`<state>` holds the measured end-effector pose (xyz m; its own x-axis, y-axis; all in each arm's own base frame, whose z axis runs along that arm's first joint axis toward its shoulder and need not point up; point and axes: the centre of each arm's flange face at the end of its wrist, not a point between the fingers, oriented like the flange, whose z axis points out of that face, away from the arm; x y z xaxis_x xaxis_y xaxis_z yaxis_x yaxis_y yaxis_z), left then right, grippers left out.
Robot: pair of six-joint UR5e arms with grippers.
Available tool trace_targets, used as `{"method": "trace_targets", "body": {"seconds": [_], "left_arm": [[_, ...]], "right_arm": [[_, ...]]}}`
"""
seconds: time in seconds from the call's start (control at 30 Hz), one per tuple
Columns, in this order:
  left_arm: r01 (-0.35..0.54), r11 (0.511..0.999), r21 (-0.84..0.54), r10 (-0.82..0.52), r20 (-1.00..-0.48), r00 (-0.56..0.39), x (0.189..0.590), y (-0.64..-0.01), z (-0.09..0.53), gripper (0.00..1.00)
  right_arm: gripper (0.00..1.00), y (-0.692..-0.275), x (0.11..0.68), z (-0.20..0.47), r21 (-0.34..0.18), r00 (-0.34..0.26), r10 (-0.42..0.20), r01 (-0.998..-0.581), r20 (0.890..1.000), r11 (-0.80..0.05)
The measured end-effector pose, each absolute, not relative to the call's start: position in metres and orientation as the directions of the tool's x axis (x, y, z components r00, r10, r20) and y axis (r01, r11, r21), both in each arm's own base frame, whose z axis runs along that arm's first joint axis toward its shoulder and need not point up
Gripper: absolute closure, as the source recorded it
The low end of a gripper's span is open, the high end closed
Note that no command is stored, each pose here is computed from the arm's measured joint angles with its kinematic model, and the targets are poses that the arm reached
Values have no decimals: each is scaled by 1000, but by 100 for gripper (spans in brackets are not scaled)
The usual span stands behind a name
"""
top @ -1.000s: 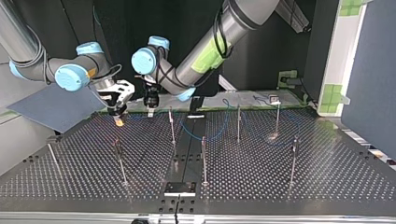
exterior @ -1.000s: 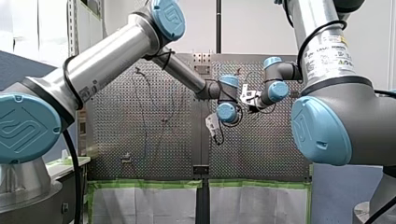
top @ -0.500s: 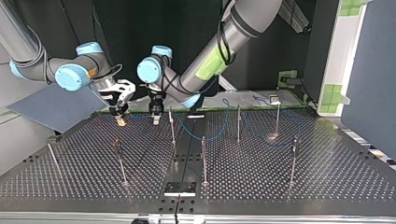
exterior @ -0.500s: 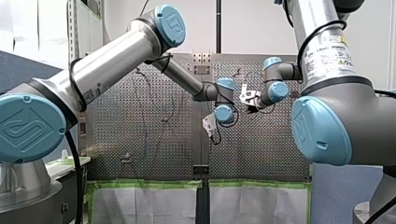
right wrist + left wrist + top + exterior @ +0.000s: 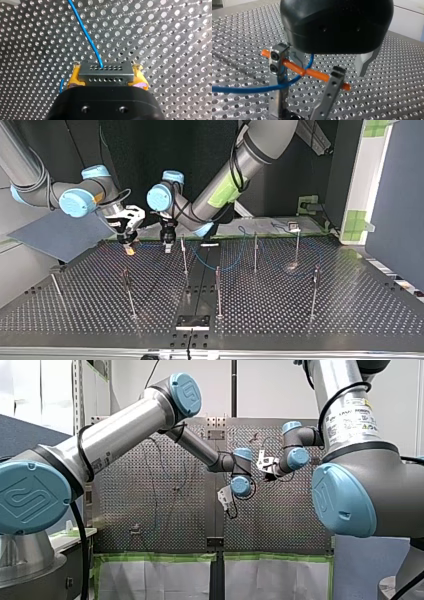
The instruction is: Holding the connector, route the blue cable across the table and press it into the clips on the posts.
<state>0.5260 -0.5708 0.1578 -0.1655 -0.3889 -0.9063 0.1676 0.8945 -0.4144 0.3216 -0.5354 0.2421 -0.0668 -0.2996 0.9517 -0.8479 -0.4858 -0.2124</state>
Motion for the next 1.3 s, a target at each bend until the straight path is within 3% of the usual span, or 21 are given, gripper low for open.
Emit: {"method": "trace_targets", "body": {"seconds": [0.03, 0.07, 0.13, 0.17, 0.2, 0.7, 1.3], "left_arm": [[166, 895, -413, -388, -907, -167, 525, -571, 158, 57], [164, 896, -413, -387, -907, -167, 525, -571, 157, 57], [158, 898, -411, -386, -907, -166, 524, -571, 157, 89], [155, 898, -411, -387, -907, -165, 524, -571, 157, 89], [152, 899, -411, -388, -907, -163, 523, -571, 157, 99], [145, 898, -415, -391, -905, -168, 514, -573, 183, 99], [168, 884, -436, -427, -900, -89, 476, -571, 311, 99]], "right_arm": [[100, -535, 322, 242, -212, -67, -300, -848, 952, -486], [100, -535, 322, 242, -212, -67, -299, -848, 952, -486], [100, -535, 322, 242, -212, -67, -299, -848, 952, -486], [100, -535, 322, 242, -213, -67, -299, -847, 952, -487], [100, -535, 322, 242, -213, -67, -300, -847, 952, -487], [100, -534, 321, 263, -204, -71, -275, -845, 959, -494], [100, -507, 313, 366, -210, -135, -179, -831, 975, -516]]}}
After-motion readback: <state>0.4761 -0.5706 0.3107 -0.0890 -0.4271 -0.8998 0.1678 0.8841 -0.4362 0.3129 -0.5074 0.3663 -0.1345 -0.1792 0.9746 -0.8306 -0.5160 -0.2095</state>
